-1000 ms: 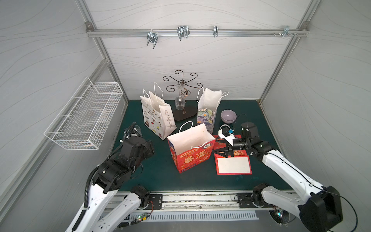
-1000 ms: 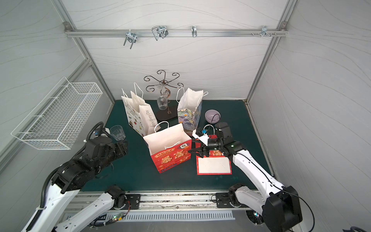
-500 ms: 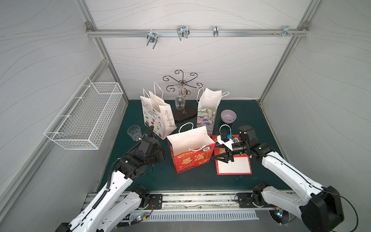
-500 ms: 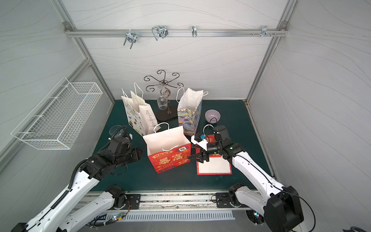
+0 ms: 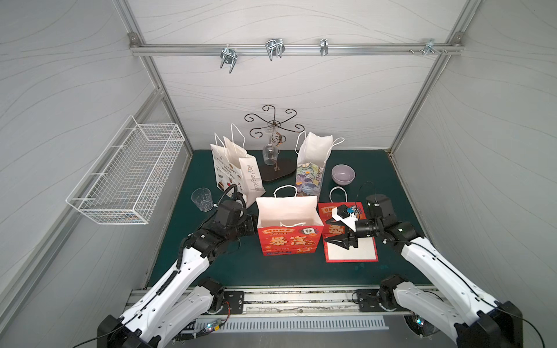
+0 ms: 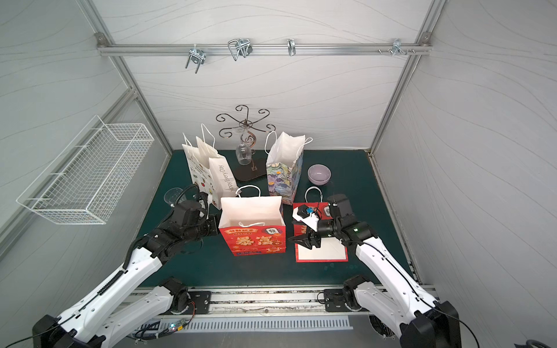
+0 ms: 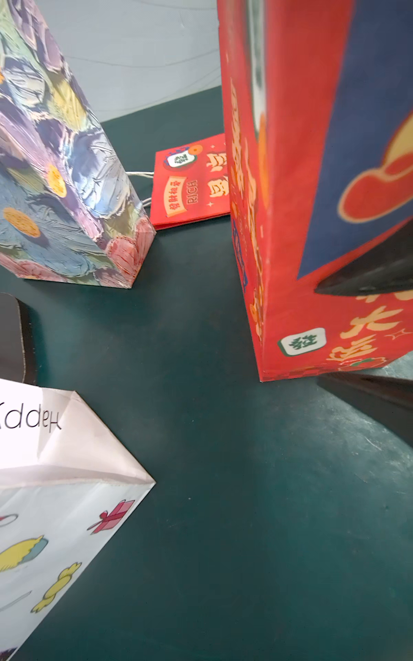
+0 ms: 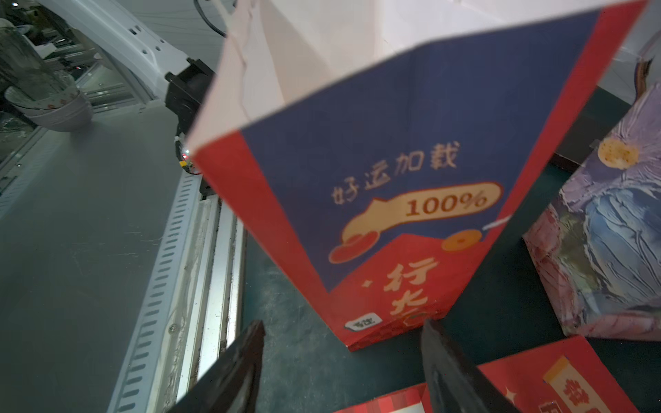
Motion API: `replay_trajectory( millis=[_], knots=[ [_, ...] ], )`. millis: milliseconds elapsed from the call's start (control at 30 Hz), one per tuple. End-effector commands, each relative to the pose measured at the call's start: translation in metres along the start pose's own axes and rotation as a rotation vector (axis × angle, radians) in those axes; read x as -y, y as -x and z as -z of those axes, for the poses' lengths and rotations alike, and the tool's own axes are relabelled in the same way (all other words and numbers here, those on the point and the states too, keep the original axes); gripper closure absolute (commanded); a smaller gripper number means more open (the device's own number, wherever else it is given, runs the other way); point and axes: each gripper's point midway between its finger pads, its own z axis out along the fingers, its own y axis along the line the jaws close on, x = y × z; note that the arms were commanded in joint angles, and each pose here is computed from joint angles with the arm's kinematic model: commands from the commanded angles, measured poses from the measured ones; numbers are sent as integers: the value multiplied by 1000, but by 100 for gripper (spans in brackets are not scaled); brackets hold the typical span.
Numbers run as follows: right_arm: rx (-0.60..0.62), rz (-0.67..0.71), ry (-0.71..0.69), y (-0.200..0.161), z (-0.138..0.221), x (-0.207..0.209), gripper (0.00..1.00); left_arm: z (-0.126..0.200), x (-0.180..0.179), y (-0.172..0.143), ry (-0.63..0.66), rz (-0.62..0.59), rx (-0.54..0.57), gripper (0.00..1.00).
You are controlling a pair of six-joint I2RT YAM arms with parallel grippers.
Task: Put away the paper bag
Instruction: Press the paper bag at the center of the board.
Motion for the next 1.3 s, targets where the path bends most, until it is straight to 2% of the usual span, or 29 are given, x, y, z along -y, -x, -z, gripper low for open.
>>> replay_trajectory(
  millis=[0, 167, 467, 700, 833, 867, 933, 967, 1133, 1267],
  knots=[
    [-32, -22, 45, -16, -7, -9, 30, 5, 0, 3, -2, 6, 17, 62],
    [-31, 3, 129, -24, -30, -20, 30, 4, -2, -11, -17, -21, -38, 60],
    [70, 40, 205, -1, -46, -28, 30, -10, 17, -26, -145, -60, -129, 63],
    [134, 85, 191, 18, -52, -29, 29, -20, 25, -27, -191, -74, -157, 66],
    [148, 94, 101, 29, -46, -19, 29, -22, 22, -28, -176, -75, -166, 67],
    [127, 76, 51, 27, -44, -13, 29, -22, 22, -28, -173, -74, -162, 67],
    [65, -49, -91, 18, -36, 8, 28, -20, 19, -26, -159, -72, -146, 68],
    [46, -106, -115, 15, -32, 11, 28, -19, 18, -25, -153, -70, -135, 68],
    [31, -317, -82, 1, -20, -9, 26, -18, 11, -18, -134, -36, -58, 67],
    [58, -393, -146, 2, -3, -14, 24, -18, 8, -20, -127, -26, -48, 67]
  ],
)
